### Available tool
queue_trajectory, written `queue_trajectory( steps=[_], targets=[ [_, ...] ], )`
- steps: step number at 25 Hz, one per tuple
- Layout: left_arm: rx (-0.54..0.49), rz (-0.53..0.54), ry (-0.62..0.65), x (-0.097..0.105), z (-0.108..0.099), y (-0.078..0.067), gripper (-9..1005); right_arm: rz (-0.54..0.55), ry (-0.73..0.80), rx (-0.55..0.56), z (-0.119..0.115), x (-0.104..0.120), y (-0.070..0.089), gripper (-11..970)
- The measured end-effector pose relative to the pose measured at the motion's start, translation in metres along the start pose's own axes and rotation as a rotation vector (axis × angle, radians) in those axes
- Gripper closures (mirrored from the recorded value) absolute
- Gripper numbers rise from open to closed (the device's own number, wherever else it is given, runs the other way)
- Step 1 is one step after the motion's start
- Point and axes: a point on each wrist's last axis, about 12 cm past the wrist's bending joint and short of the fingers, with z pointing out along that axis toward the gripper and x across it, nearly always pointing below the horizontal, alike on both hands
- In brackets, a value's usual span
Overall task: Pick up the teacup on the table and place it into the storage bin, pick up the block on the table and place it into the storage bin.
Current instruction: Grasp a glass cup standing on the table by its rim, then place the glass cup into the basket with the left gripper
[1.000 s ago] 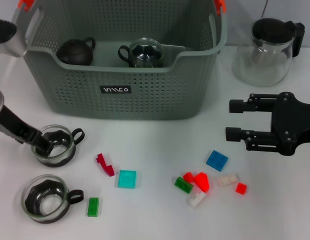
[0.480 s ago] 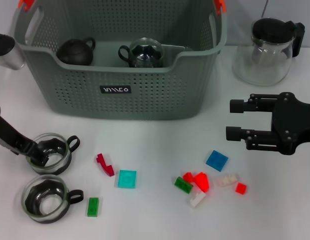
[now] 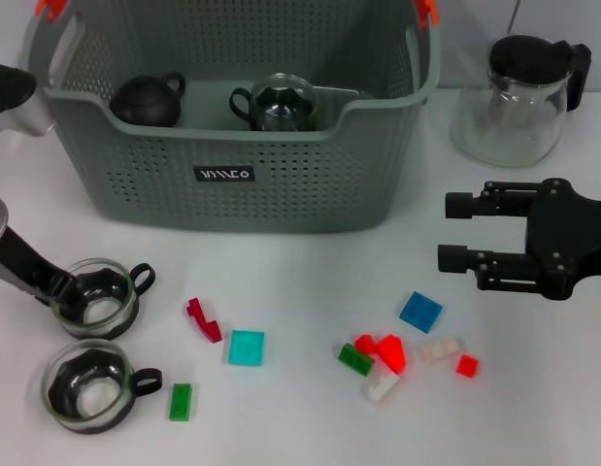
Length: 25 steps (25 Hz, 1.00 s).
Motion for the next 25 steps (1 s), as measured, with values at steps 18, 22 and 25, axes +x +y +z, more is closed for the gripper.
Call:
queue_trajectory(
  steps=[18,22,25],
  targets=[
    [0.181,-0.070,-0.149,0.017,-0.019,0.026,938,0.009,-0.007,0.006,-0.002,0.001,-0.001,284],
    [0.438,-0.048,-0.312,0.036,-0.025,0.035,950,0.010,-0.008,0.007,-0.003,0.001,0.000,285],
    [0.637,-0.014,-0.467,0.046,-0.031,0.038,951,0.010,-0.009,0.005,-0.002,0.001,0.000,285]
  ],
)
